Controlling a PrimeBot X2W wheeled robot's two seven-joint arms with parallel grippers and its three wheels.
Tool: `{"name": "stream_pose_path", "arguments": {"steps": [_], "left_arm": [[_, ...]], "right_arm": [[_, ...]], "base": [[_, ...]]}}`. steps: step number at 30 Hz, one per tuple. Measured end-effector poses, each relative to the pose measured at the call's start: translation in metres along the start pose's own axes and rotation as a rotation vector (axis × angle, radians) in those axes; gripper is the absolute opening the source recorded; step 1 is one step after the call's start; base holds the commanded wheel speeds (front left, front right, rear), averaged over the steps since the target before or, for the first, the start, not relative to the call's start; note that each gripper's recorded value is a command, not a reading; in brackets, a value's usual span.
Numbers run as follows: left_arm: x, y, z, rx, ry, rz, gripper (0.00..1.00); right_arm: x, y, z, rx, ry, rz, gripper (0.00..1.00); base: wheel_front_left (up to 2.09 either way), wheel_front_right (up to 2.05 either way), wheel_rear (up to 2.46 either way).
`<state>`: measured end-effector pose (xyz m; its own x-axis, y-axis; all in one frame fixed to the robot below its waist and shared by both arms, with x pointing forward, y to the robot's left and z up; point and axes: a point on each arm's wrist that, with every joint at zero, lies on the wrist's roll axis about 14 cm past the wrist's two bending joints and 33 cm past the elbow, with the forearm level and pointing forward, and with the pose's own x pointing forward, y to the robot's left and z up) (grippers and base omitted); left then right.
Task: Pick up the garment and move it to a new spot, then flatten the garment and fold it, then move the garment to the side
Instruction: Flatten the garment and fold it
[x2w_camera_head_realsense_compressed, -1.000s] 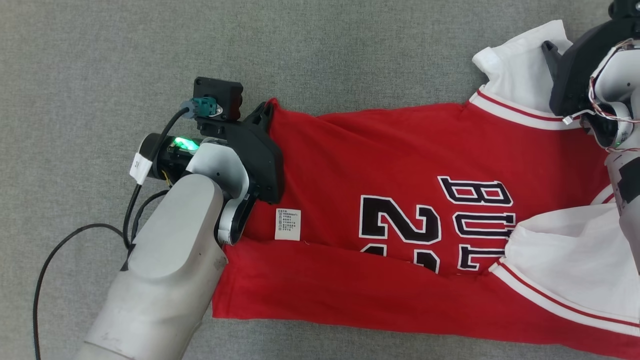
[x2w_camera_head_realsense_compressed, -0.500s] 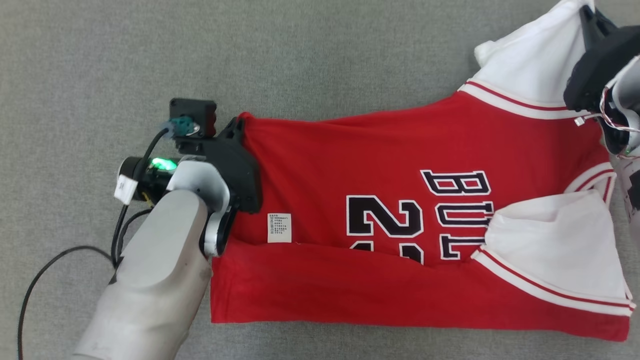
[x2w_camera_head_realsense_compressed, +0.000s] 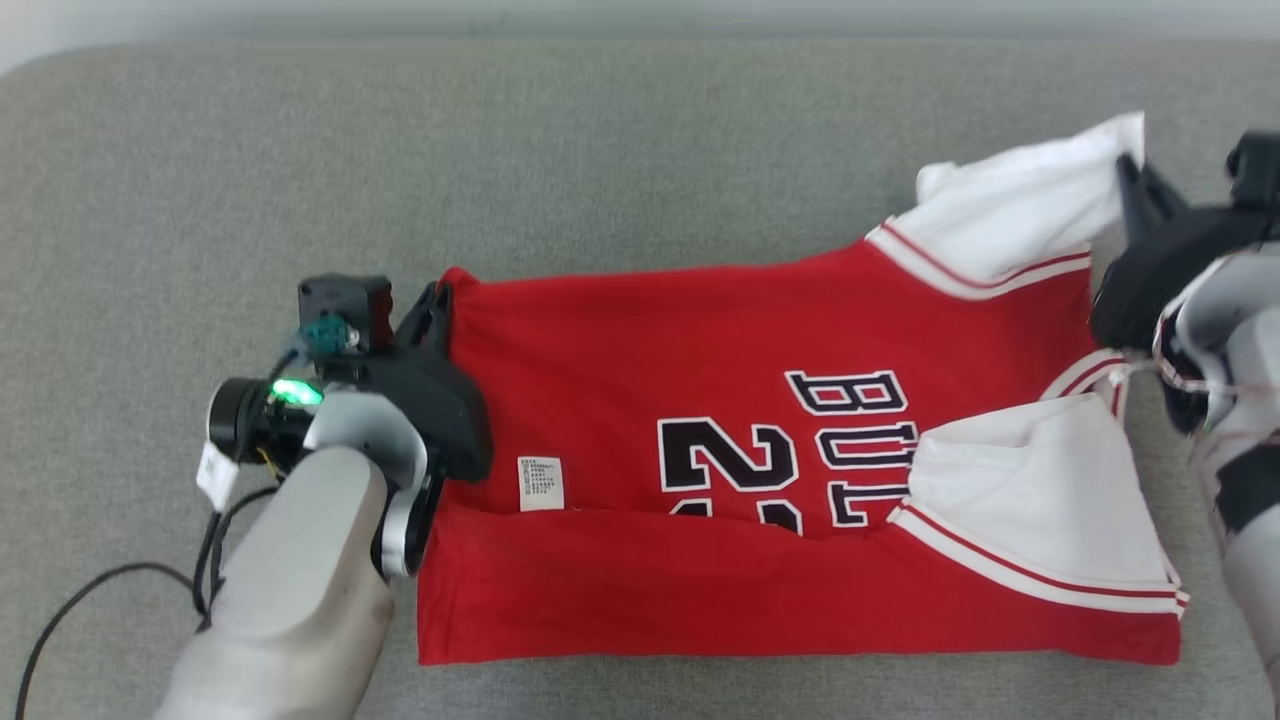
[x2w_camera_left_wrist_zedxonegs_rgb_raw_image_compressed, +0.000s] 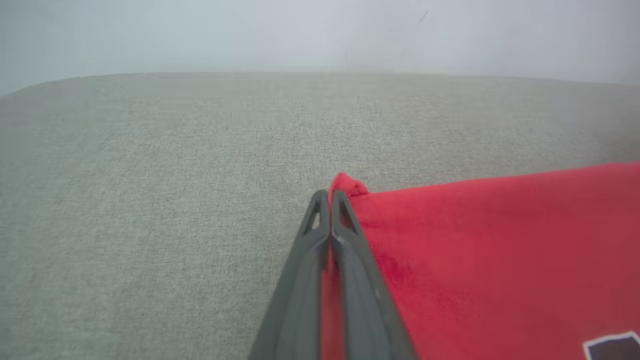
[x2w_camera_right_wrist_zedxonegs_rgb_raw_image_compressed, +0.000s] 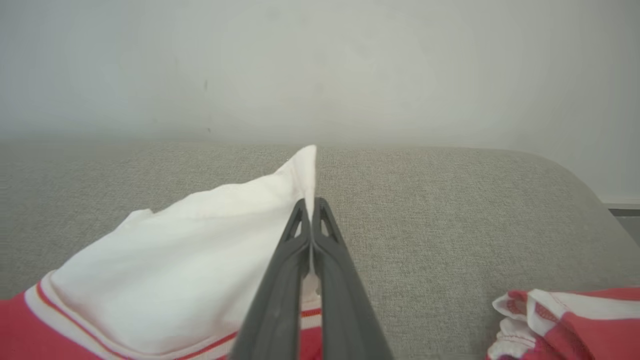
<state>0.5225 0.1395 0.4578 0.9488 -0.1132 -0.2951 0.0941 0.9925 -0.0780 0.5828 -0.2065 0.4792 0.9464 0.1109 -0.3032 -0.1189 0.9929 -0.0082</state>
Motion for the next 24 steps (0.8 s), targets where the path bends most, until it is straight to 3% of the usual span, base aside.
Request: {"name": "stream_pose_path", "arguments": {"steps": [9, 23, 24], "left_arm": [[-0.032, -0.013, 0.007, 0.023, -0.123, -0.036, 0.0], [-0.063, -0.016, -0.031, 0.057, -0.082, -0.04, 0.0], [-0.064, -0.015, -0.033, 0.053, -0.075, -0.036, 0.13]], "right_arm": [[-0.058, -0.004, -0.042, -0.006, 0.071, 0.035, 0.0], [-0.134, 0.004, -0.094, 0.048, 0.185, 0.06, 0.0], [-0.137, 0.006, -0.096, 0.055, 0.189, 0.063, 0.0]], "base": [[0.0, 0.0, 0.0], [0.0, 0.0, 0.0], [0.0, 0.0, 0.0]]}}
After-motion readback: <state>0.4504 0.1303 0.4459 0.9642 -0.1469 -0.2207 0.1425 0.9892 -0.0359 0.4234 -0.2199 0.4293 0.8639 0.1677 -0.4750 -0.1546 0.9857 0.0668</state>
